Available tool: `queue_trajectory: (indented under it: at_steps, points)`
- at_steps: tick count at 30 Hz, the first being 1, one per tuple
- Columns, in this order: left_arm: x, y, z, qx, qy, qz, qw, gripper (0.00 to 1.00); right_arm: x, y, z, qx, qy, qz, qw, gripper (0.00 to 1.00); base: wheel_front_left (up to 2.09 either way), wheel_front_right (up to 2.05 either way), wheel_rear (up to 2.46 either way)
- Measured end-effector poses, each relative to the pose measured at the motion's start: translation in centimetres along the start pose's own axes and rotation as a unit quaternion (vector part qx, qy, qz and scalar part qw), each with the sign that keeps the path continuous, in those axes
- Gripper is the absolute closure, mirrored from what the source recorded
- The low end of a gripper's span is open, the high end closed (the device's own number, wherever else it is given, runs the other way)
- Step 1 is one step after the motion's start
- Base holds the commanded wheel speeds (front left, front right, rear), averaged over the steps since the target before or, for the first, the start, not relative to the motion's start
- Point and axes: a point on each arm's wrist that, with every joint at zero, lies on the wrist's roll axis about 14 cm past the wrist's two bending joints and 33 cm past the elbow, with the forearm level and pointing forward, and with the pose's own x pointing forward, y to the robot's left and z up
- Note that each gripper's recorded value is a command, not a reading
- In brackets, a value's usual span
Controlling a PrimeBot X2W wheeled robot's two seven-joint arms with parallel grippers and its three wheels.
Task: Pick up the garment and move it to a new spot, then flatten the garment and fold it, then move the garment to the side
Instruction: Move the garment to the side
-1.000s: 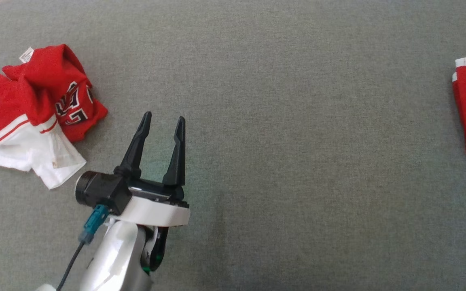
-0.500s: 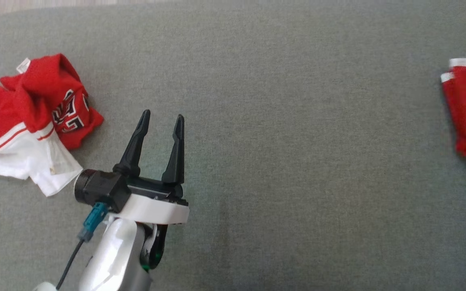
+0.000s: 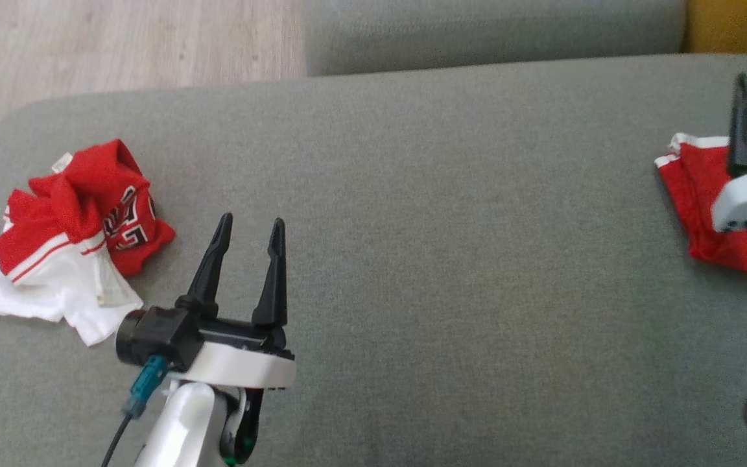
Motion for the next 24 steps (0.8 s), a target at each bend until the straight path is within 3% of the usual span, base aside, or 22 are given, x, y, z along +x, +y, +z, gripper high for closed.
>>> queue_trajectory:
  at_steps: [5,8,18,24]
  points:
    - [-1.2,0.2,1.5,0.004,-0.018,0.01,1.0,0.0,-1.9,2.9,6.6,0.073,-0.099,0.015,0.992,0.0,0.0,0.0,0.0]
    - [-1.9,0.3,1.7,0.005,-0.021,0.013,1.0,0.0,-3.6,4.7,7.2,0.113,-0.115,0.029,0.987,0.0,0.0,0.0,0.0]
    - [-3.6,1.3,1.1,-0.002,-0.012,0.035,0.999,0.0,-8.8,10.5,1.4,0.202,-0.059,0.091,0.973,0.0,0.0,0.0,0.0]
    - [-4.3,1.6,0.1,-0.007,0.002,0.044,0.999,0.0,-11.4,11.0,-2.7,0.228,-0.006,0.084,0.97,0.0,0.0,0.0,0.0]
